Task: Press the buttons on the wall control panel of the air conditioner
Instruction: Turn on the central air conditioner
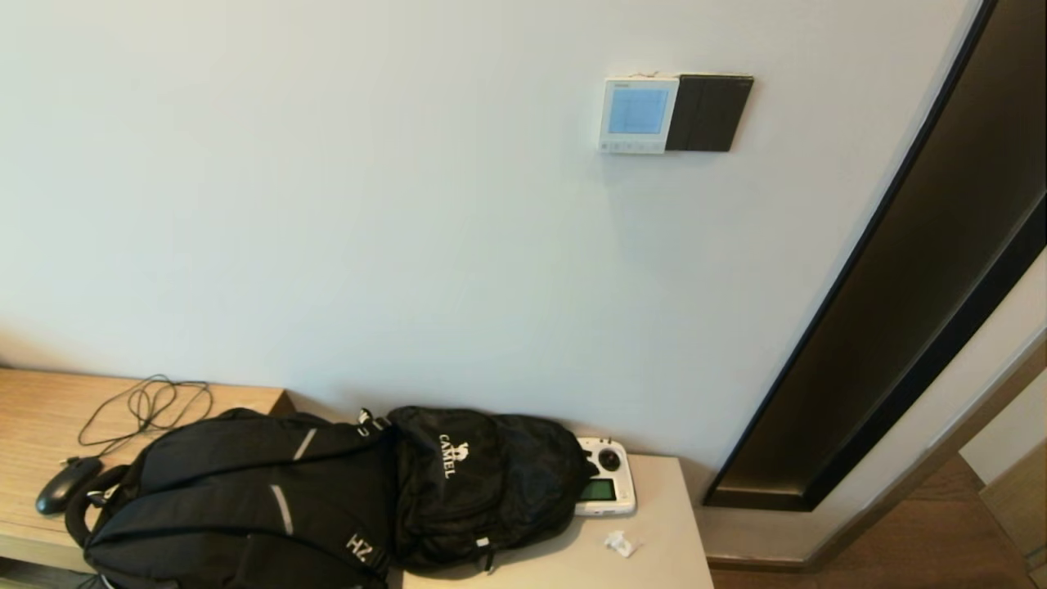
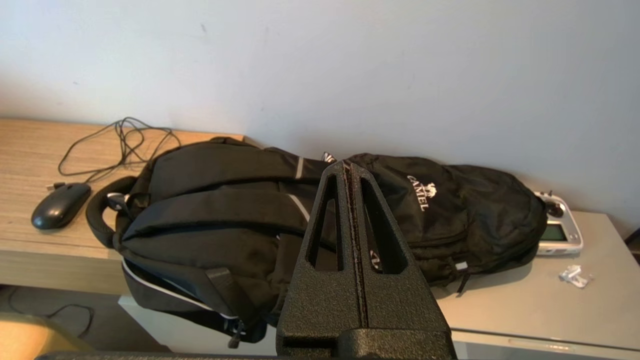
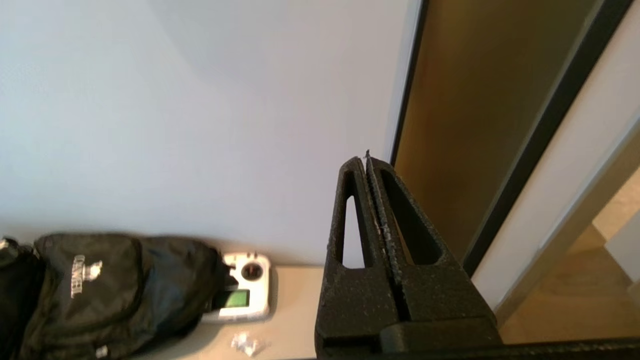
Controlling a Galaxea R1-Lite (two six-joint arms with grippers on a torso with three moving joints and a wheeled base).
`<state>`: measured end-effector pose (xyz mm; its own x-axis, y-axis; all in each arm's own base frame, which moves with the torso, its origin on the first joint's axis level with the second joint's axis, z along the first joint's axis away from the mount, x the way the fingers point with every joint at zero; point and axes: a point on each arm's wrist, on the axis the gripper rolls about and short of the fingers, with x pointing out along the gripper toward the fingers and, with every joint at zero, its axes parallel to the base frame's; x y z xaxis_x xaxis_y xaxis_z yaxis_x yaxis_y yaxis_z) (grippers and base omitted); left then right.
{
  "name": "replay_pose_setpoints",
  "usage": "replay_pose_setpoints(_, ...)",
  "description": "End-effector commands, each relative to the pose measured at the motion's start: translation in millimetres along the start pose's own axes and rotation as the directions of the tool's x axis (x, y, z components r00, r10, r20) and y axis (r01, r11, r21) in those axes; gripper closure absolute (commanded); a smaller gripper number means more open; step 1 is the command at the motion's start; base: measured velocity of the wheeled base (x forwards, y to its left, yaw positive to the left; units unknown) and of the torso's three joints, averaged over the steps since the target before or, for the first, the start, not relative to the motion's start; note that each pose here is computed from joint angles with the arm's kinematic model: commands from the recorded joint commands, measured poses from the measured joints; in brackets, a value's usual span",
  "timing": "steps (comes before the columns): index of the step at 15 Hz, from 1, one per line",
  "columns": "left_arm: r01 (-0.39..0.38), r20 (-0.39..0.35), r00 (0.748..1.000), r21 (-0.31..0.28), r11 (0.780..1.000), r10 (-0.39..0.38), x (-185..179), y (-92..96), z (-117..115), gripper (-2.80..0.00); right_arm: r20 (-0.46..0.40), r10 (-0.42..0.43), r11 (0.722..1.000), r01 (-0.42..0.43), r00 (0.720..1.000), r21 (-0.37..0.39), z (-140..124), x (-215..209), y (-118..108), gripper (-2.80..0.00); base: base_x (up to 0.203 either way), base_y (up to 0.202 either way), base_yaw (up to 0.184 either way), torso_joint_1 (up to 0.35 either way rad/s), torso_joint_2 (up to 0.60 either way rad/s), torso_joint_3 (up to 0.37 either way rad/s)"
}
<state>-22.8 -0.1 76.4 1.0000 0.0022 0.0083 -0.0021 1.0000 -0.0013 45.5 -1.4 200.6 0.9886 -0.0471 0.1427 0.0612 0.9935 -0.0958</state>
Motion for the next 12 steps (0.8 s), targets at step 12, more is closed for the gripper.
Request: replay_pose_setpoints(12, -0.001, 0.001, 1.0, 0.0, 1.0, 0.001, 0.0, 0.0, 0.0, 0.0, -0.014, 0.112, 0.992, -0.111, 0.994, 0.056, 76.2, 232.9, 91.6, 0.0, 0.0, 0.0, 0.0, 0.001, 0.0, 0.0)
